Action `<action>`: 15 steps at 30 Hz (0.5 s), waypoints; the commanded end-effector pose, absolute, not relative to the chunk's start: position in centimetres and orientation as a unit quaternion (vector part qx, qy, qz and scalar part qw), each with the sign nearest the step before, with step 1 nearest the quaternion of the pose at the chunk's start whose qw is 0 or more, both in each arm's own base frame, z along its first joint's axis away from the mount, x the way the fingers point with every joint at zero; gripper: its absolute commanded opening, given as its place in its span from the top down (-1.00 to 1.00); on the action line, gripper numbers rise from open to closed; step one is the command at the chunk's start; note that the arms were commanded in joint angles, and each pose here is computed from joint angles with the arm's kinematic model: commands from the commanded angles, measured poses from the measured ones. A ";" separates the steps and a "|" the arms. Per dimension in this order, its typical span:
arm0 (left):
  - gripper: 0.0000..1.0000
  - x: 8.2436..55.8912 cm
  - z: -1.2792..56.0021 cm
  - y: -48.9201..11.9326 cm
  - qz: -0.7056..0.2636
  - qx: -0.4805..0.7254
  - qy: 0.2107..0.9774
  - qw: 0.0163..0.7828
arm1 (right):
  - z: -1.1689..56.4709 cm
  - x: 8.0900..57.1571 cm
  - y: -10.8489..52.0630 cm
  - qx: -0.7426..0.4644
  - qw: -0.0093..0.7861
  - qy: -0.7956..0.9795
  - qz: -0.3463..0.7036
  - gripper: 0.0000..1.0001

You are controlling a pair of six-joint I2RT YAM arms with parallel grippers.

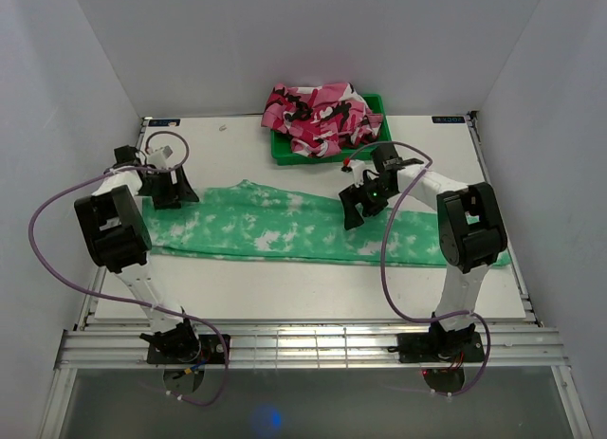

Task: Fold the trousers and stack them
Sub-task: Fold the trousers

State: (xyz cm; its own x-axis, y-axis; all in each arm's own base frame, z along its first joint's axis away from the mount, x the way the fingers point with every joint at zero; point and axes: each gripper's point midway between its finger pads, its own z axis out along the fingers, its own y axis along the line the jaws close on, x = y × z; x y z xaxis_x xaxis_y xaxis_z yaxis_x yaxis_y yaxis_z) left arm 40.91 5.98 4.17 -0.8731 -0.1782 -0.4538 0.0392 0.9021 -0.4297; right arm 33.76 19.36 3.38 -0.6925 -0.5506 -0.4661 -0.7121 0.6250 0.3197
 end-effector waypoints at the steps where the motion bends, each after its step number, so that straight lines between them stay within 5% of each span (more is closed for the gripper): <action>1: -0.70 43.0 6.7 11.2 -0.108 -0.019 0.947 0.303 | 2.6 34.5 16.8 -0.343 0.159 0.903 0.204 -0.85; 8: -0.96 39.6 14.8 9.0 -0.096 0.049 0.918 0.382 | 12.0 36.2 14.0 -0.321 0.277 0.882 0.204 -0.80; 12: -0.96 37.4 15.6 6.5 -0.136 0.047 0.901 0.410 | 15.1 36.6 9.4 -0.255 0.317 0.887 0.220 -0.80; 15: -0.96 35.6 12.2 5.7 -0.163 0.023 0.918 0.360 | 15.7 36.5 5.3 -0.184 0.324 0.896 0.241 -0.80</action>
State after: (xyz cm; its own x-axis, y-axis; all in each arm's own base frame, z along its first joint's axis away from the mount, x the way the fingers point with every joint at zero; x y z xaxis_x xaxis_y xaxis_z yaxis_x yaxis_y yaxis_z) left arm 36.81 6.85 15.22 -0.6819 -0.0375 -0.7305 0.1611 0.9665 -0.2000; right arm 37.41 8.00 15.53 -0.6571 -0.2913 -0.6952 -0.5645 0.8014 0.1978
